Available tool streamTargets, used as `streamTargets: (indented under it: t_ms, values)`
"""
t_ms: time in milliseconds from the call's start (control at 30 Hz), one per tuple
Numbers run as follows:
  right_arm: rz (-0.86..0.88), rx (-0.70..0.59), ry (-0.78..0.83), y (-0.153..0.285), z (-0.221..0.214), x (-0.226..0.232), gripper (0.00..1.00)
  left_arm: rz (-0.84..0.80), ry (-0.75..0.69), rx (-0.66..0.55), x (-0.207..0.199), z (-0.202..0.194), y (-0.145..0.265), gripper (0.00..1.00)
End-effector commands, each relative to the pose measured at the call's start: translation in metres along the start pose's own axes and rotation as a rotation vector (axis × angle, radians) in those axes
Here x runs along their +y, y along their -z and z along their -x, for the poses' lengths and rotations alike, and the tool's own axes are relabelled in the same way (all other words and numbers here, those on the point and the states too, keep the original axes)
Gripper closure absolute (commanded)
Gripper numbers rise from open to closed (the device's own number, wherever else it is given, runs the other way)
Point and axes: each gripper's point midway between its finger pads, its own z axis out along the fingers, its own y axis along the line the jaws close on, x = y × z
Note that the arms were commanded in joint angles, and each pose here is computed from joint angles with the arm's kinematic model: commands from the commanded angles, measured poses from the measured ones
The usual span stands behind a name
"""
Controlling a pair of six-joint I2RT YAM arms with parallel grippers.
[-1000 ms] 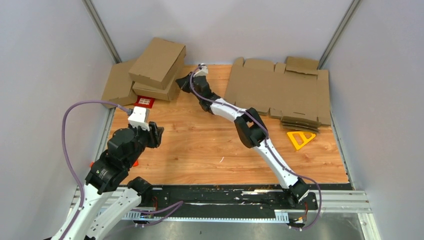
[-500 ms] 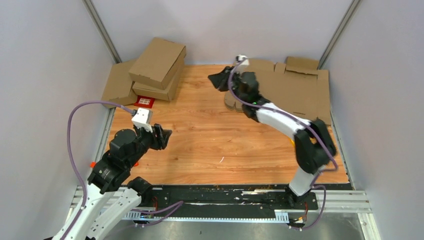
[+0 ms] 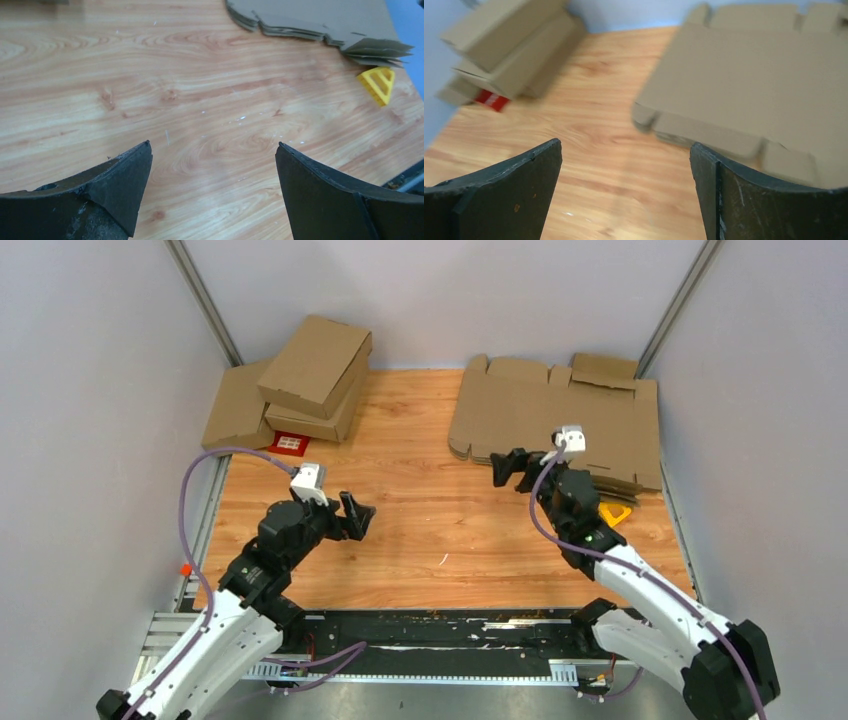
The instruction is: Fold the paper box
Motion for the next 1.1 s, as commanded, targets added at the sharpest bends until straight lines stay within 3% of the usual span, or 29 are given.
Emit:
streamTargets:
  t_ms: [0, 233, 367, 533, 800, 1067]
  values:
    - [-0.257, -0.015, 0.09, 0.033, -0.02, -0.063, 0.0, 0.081, 0.039, -0.151, 0.019, 0.012, -0.023, 0.0]
    - [-0.404, -0.057, 0.13, 0.054, -0.047, -0.109, 0.0, 0.412, -0.177, -0.234, 0.089, 0.011, -0.027, 0.0]
    - [-0.383, -0.025, 0.096, 0.05, -0.054, -0.108, 0.0, 0.391, -0.167, -0.295, 0.087, 0.014, -0.029, 0.0]
    - [-0.488, 0.033, 0.035, 0.054, -0.065, -0.121, 0.0, 0.468, -0.18, -0.28, 0.105, 0.001, -0.027, 0.0]
    - [-0.592, 0.063, -0.056, 0.054, -0.079, -0.133, 0.0, 0.422, -0.161, -0.288, 0.101, -0.006, -0.031, 0.0]
    - [-0.735, 0.057, -0.027, 0.06, -0.069, -0.151, 0.0, 0.486, -0.179, -0.334, 0.11, 0.008, -0.024, 0.0]
